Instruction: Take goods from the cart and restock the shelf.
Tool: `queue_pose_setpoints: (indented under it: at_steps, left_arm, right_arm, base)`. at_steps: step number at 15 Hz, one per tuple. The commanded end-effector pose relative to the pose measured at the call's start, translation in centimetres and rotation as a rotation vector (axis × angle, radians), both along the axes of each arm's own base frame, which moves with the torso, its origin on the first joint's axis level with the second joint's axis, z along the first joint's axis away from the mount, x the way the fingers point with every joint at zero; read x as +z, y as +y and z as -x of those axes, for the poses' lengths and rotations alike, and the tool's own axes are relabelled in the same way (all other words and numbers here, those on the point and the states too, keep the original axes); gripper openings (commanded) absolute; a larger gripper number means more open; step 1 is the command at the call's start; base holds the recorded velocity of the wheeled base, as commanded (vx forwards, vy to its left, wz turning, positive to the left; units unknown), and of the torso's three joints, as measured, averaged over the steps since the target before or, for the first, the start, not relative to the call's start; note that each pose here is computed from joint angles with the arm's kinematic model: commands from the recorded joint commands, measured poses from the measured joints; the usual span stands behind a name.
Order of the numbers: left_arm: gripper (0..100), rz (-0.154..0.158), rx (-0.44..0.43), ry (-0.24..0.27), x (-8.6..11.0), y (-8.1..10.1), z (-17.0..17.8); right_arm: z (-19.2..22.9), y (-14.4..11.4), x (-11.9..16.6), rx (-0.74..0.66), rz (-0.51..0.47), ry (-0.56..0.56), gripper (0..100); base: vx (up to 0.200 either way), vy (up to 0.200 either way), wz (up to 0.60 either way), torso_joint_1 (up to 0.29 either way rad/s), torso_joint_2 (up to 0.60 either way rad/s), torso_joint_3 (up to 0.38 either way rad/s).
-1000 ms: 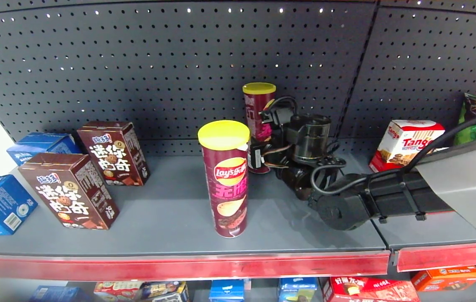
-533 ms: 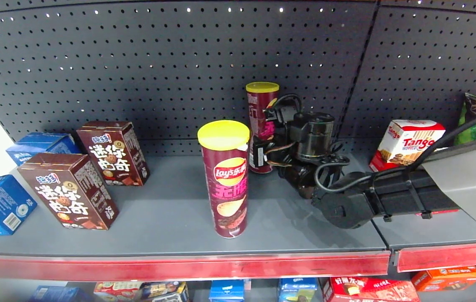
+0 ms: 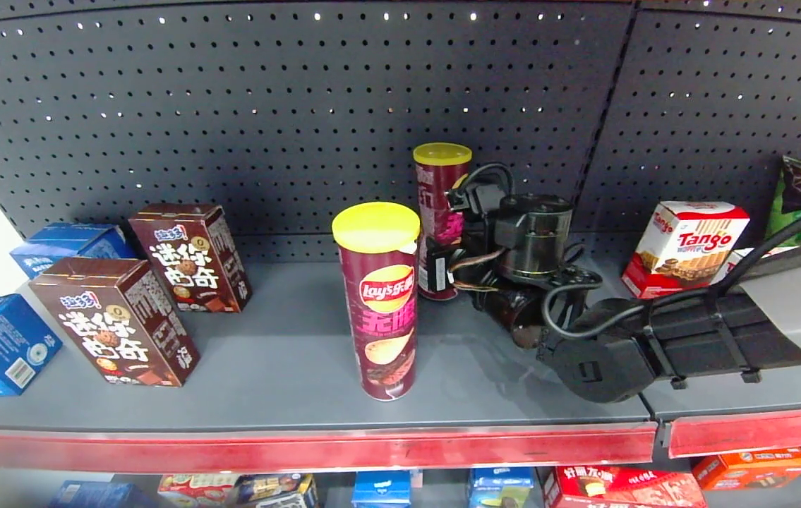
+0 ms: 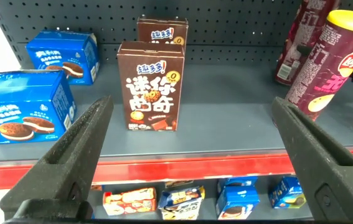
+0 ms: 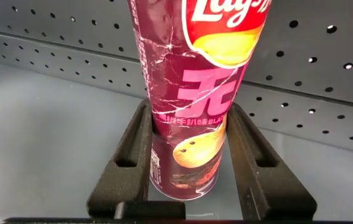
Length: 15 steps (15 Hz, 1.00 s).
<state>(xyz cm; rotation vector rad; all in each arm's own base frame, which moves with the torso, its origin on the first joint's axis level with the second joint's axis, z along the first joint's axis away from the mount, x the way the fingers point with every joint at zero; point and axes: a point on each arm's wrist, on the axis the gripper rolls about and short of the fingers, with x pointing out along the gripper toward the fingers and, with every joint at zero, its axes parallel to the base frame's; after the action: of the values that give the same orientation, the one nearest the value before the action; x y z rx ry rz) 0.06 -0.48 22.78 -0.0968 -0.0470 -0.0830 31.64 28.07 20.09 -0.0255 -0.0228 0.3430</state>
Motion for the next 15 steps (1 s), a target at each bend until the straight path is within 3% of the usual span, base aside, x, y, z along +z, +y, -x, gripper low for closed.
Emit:
queue_pose_setpoints:
  at_steps: [1,11,12,15]
  left_arm:
    - [100,0.0,0.001,0.0,0.04,0.0,-0.01]
    - [100,-0.001,0.002,-0.005,0.08,-0.01,0.07]
    - [100,0.001,0.004,-0.004,0.08,-0.01,0.07]
    - [100,0.001,0.001,-0.003,0.04,-0.01,0.06]
  right_arm:
    - [0.29,-0.24,0.3,-0.001,-0.006,-0.004,0]
    - [0.52,-0.27,0.11,-0.02,0.0,-0.008,0]
    - [0.66,-0.13,0.07,-0.015,0.001,-0.006,100]
    - [0.96,0.02,0.54,-0.008,-0.01,-0.014,100]
  base:
    - [0.0,0.0,0.0,0.0,0.0,0.0]
    - [0.0,0.0,0.0,0.0,0.0,0.0]
    - [0.0,0.0,0.0,0.0,0.0,0.0]
    - [0.0,0.0,0.0,0.0,0.0,0.0]
